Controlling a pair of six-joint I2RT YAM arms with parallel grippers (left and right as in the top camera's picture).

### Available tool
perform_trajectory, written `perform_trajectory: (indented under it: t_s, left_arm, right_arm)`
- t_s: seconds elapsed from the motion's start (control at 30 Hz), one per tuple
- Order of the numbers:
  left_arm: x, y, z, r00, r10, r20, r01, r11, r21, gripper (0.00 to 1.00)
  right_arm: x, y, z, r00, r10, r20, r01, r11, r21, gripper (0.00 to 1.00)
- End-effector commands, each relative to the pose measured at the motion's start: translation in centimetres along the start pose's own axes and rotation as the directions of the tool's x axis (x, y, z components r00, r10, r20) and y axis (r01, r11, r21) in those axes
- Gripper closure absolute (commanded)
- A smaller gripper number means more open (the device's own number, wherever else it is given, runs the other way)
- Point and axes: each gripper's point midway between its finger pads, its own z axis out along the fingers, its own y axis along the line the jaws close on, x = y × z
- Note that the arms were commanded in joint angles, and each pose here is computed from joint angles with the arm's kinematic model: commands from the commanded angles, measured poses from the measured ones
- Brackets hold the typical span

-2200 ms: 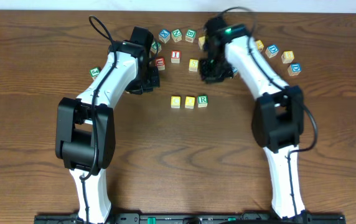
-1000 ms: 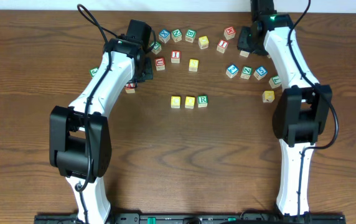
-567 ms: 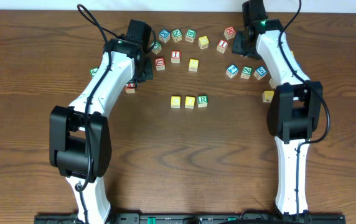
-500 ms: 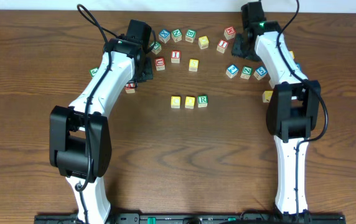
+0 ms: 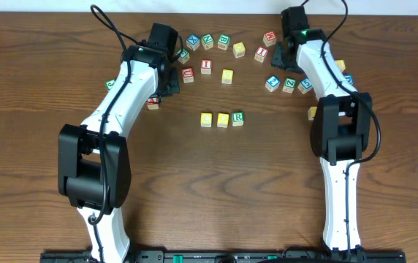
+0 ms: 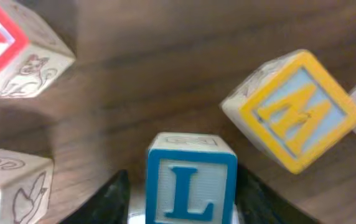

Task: Spell out CORL
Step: 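Grasp the blue L block with the right gripper, then carry the blue L block right of the R block and lower it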

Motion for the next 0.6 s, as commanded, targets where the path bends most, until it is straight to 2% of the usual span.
perform_trajectory:
  t_s: [0.0,0.2,0.43,0.57]
  left_arm:
    - [0.1,0.5,0.1,1.000,-0.004,-0.002,0.004,1.000,-0.016,0.78]
    - [0.2,0.5,0.1,1.000,-0.004,-0.003,0.004,1.000,-0.016,0.78]
    - [0.1,0.5,0.1,1.000,-0.004,-0.002,0.004,1.000,-0.016,0.78]
    - [0.1,0.5,0.1,1.000,-0.004,-0.002,0.004,1.000,-0.016,0.78]
  right_arm:
    - [0.8,-0.3,1.6,1.000,-0.013,-0.019,0.013,1.000,0.014,0.60]
    - [0.5,-0.8,1.7,1.000,-0.004,-0.016,0.004,1.000,0.018,0.70]
    - [0.2,-1.3,1.6,0.999,-0.048,-0.016,0.049,0.999,0.019,0.75]
    - [0.0,-0.9,0.8,0.998,-0.055,-0.017,0.055,0.998,0.003,0.73]
